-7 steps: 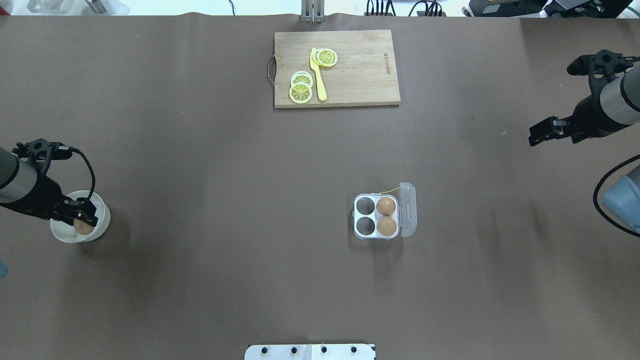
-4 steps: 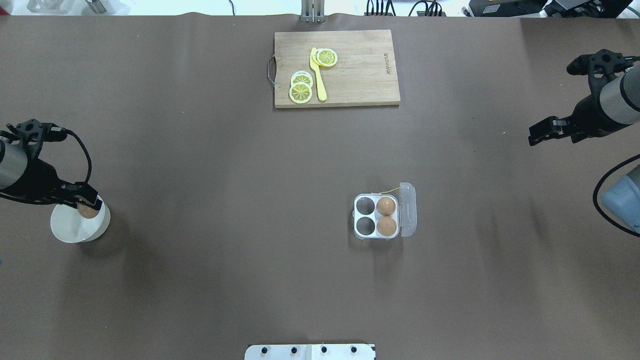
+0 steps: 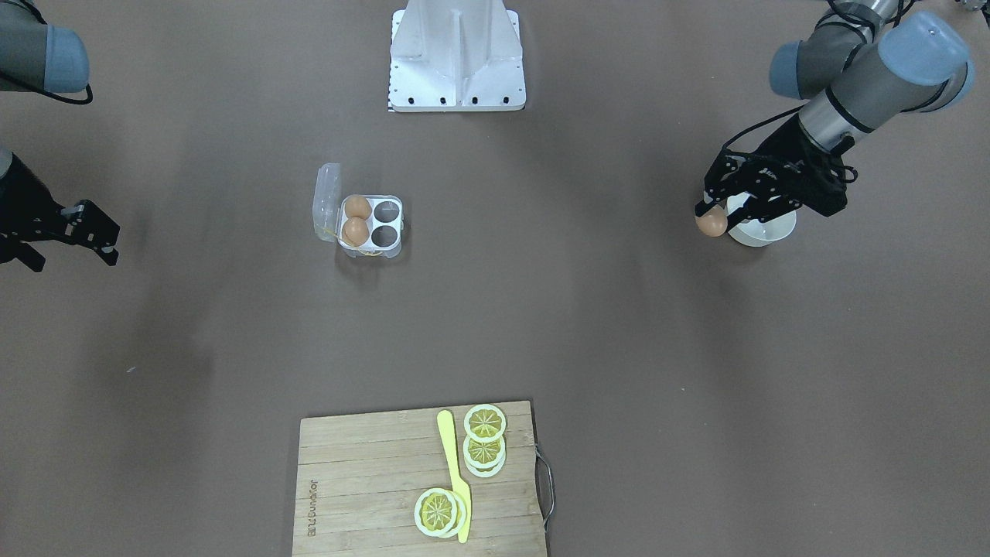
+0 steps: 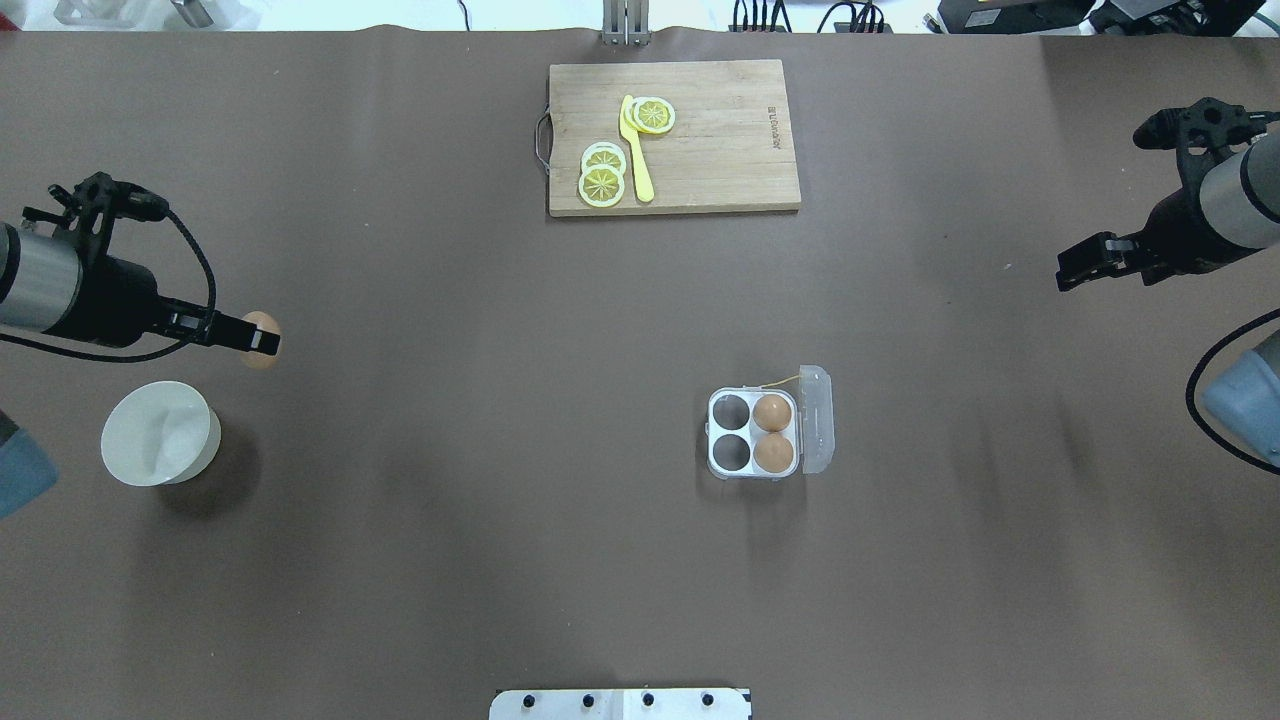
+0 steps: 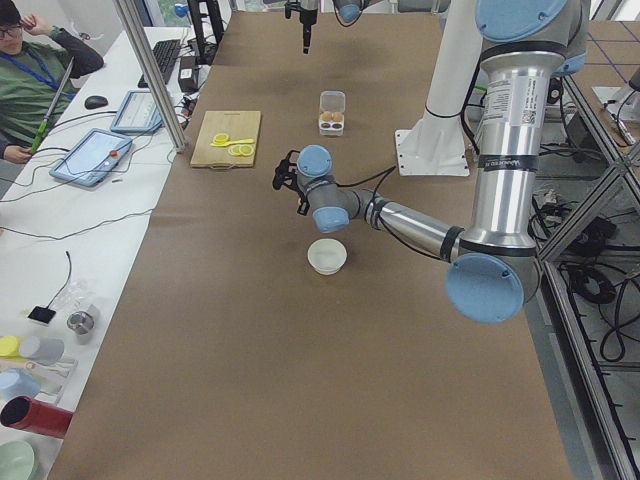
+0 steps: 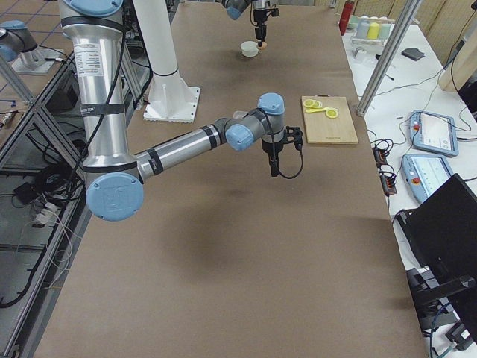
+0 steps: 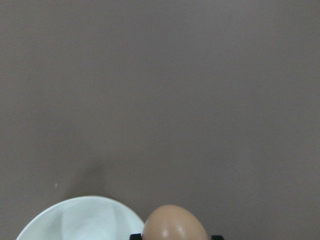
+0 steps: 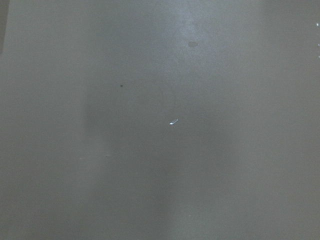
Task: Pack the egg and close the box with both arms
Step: 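Lift the egg and carry it with the left gripper to the egg box, then lower the egg into an empty slot and open the left gripper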
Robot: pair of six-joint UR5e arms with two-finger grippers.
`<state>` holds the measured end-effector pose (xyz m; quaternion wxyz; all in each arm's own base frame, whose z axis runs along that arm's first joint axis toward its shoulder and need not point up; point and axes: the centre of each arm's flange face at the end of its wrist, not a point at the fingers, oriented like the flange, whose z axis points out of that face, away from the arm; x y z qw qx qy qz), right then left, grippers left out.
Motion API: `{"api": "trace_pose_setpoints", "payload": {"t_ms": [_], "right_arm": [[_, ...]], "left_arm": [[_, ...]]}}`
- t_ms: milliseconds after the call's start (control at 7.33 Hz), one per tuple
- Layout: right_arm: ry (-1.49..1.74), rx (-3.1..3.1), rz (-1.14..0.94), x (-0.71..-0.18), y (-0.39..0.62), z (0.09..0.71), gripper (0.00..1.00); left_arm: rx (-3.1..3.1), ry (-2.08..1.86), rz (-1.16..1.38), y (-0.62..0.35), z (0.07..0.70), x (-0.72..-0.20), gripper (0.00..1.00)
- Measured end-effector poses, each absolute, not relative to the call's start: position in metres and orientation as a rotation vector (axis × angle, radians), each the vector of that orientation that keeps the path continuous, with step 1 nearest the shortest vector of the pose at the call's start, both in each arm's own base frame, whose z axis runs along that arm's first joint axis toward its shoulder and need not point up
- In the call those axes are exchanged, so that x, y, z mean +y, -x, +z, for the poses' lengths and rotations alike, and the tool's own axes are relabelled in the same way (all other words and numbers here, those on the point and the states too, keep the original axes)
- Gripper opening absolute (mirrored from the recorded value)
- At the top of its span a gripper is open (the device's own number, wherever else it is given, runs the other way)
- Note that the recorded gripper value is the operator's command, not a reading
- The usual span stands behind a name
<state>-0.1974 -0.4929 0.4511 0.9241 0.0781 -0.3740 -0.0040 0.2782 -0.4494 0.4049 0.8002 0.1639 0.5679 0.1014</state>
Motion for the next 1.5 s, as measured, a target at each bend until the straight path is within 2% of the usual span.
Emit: {"api": "trace_pose_setpoints", "payload": {"t_ms": [273, 545, 955, 1500], "right_arm": [[-0.162, -0.769, -0.009, -0.493, 0.197, 0.45, 1.0], [-0.163, -0.769, -0.009, -0.493, 0.198, 0.449, 1.0], [-0.166, -0.772, -0.01, -0.494, 0.198, 0.447, 1.0], [-0.174, -0.778, -0.012, -0.496, 0.2, 0.441, 1.0]], "left_arm": [[1.308, -0.44, 0.281, -0.31, 0.336, -0.466, 0.0], [1.39, -0.503, 0.301, -0.373, 0.27, -0.449, 0.0], [1.454, -0.696, 0.298, -0.502, 0.231, -0.381, 0.0], [1.557, -0.84, 0.343, -0.601, 0.198, -0.354, 0.0]]}}
